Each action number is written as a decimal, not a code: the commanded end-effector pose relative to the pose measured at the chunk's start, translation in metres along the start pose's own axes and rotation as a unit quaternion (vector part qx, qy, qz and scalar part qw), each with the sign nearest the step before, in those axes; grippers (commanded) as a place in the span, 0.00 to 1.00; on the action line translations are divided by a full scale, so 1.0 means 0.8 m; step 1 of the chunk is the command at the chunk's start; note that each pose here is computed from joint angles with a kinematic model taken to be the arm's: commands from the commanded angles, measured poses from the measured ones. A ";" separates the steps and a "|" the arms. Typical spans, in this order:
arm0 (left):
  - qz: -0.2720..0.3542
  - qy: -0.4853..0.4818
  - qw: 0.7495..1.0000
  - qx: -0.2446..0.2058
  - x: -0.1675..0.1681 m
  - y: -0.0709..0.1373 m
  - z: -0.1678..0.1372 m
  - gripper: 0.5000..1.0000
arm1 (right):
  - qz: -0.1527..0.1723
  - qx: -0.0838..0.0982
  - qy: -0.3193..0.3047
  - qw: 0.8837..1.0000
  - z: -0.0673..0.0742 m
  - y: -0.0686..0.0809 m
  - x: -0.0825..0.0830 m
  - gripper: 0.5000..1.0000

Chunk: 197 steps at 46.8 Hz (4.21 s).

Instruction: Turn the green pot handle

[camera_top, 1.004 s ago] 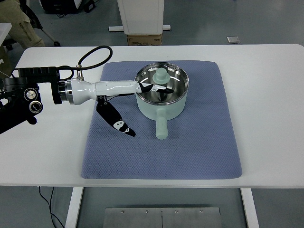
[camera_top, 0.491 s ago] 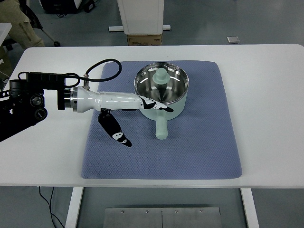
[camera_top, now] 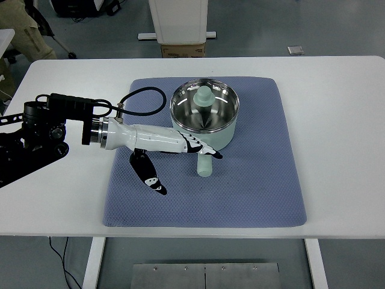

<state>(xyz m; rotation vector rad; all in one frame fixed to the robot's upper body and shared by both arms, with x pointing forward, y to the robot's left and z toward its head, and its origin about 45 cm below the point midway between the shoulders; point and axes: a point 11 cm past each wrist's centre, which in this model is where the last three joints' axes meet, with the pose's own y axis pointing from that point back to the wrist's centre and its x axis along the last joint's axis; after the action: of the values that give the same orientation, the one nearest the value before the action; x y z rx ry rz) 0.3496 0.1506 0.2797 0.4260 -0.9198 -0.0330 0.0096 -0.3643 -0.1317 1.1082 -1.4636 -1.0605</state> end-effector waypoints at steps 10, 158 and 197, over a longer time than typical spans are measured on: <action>-0.006 -0.007 1.000 -0.009 0.002 -0.011 0.006 1.00 | 0.000 0.000 0.000 1.000 0.000 0.000 0.000 1.00; -0.187 -0.203 0.955 0.110 -0.011 0.017 -0.044 1.00 | 0.000 0.000 0.000 1.000 0.000 0.000 0.000 1.00; -0.200 -0.227 0.939 0.166 0.004 0.048 -0.073 1.00 | 0.000 0.000 0.000 1.000 0.000 0.000 0.000 1.00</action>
<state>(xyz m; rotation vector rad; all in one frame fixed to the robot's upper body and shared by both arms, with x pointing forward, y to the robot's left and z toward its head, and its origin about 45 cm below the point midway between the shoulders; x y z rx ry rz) 0.3910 0.2021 0.2687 0.9330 -1.2940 -0.3604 0.0096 -0.3643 -0.1317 1.1079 -1.4635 -1.0608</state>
